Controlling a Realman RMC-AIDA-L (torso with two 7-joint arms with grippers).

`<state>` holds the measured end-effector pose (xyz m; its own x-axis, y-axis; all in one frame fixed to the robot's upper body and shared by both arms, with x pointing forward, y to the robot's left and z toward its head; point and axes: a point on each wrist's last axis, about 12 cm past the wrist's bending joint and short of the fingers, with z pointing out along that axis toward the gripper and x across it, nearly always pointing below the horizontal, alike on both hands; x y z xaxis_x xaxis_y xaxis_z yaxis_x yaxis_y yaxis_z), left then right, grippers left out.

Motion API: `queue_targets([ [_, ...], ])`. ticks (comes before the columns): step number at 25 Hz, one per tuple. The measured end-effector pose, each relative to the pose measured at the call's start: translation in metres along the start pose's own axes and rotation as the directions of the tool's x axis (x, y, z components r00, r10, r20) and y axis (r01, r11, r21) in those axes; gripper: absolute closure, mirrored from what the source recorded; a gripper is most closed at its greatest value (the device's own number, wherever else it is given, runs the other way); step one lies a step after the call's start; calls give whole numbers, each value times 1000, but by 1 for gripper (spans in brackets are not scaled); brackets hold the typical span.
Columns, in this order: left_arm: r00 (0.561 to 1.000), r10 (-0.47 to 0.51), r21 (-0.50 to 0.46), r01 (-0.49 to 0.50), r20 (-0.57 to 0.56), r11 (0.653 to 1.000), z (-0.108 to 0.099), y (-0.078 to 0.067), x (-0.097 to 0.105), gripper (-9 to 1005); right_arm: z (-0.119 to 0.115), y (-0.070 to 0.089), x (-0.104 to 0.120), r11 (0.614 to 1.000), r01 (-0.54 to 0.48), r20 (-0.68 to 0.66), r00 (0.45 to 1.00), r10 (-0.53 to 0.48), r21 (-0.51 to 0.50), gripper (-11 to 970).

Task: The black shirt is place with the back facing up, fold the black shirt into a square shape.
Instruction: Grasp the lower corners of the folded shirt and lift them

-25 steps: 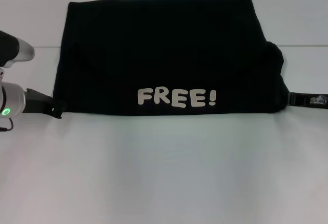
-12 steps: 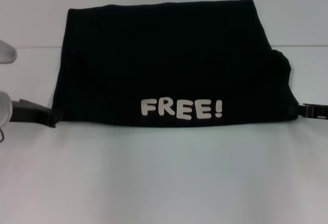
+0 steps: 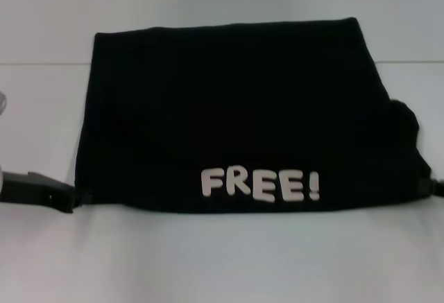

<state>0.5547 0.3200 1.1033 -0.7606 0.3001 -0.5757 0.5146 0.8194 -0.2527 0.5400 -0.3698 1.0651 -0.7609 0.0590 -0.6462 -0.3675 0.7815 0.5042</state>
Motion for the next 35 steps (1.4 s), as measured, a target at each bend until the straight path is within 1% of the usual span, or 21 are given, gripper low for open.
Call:
queue_targets([
  [4, 1000, -4, 65, 6, -19, 998, -7, -2, 10, 995, -18, 0, 20, 998, 8, -7, 1000, -8, -54, 929],
  [9, 1000, -10, 161, 13, -23, 987, -17, -6, 22, 996, -35, 4, 48, 993, 15, -35, 999, -19, -120, 929],
  [14, 999, -26, 232, 35, -45, 972, -22, -11, 37, 996, -50, 4, 70, 991, -1, -49, 999, -5, -135, 929],
  [17, 998, -12, 297, 32, -68, 954, -22, -18, 45, 996, -57, 3, 79, 990, -20, -53, 998, 13, -136, 929],
  [21, 995, 17, 392, 22, -96, 920, -24, -26, 53, 995, -66, 4, 88, 987, -28, -62, 998, 18, -155, 929],
  [29, 995, -16, 427, 57, -100, 902, -29, -26, 64, 995, -74, 5, 104, 985, -64, -116, 992, 46, -158, 930],
  [35, 994, -18, 443, 64, -108, 894, -30, -28, 66, 995, -80, 8, 110, 980, -84, -118, 991, 63, -180, 930],
])
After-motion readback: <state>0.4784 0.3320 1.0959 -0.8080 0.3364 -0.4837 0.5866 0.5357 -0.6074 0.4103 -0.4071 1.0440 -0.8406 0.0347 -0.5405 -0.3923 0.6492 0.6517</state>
